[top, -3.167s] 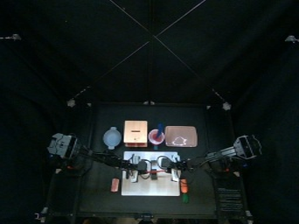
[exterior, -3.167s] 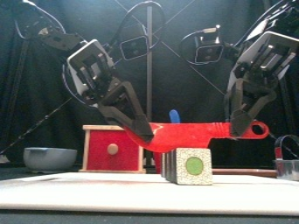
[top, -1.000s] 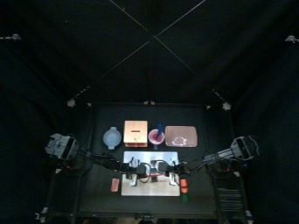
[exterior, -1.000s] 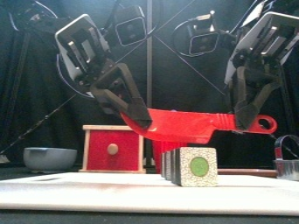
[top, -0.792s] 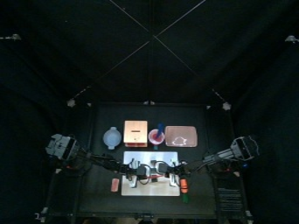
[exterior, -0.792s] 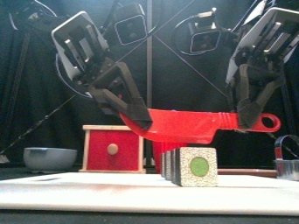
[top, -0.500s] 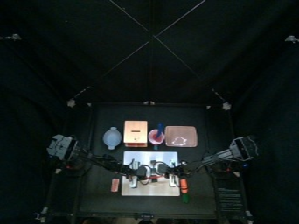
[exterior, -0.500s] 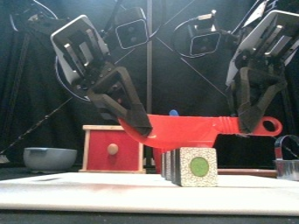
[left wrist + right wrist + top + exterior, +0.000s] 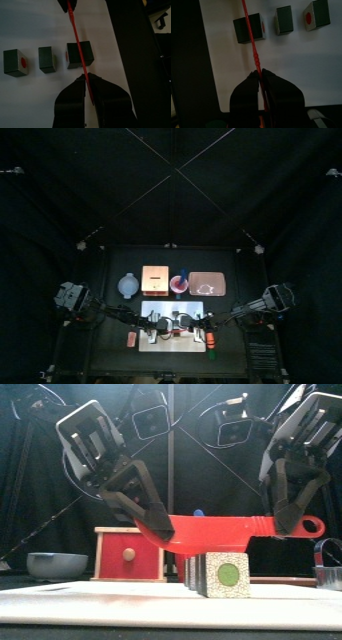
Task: Place sushi on board then cut the sushi with the knife then place the pieces on the plate
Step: Cut the sushi into 4 pieces
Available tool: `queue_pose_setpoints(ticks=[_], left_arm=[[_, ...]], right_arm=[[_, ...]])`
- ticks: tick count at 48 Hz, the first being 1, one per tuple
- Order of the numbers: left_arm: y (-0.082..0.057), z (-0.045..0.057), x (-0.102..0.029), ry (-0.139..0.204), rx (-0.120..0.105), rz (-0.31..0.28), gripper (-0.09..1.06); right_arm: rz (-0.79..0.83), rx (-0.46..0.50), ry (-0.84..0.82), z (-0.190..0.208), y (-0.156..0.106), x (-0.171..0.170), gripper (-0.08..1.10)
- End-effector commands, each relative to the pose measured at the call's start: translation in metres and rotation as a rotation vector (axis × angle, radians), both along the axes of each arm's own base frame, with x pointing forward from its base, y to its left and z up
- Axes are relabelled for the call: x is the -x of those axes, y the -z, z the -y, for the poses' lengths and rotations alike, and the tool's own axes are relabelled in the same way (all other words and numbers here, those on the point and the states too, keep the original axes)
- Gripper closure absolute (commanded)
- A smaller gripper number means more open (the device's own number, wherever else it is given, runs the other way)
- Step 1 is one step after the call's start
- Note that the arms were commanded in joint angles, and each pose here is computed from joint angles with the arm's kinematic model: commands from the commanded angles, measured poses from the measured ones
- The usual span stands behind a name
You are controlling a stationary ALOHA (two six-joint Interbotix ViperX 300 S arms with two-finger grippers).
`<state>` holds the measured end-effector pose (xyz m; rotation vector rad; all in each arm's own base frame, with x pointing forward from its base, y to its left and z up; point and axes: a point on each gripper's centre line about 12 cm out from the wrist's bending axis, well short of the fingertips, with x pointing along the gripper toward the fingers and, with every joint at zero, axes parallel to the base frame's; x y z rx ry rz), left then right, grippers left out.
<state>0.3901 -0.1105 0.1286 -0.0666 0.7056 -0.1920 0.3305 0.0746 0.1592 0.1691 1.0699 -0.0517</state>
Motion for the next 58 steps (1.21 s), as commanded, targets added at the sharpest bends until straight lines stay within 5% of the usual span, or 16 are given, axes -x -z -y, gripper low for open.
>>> queue_pose_setpoints(ticks=[1,58], left_arm=[[-0.014,0.010,-0.005,0.023,0.008,0.044,0.48],[-0.010,0.010,-0.005,0.023,0.005,0.037,0.48]], right_arm=[[0.054,-0.015,0.016,0.003,-0.019,-0.003,0.66],[0.037,-0.031,0.015,-0.002,-0.015,0.002,0.67]])
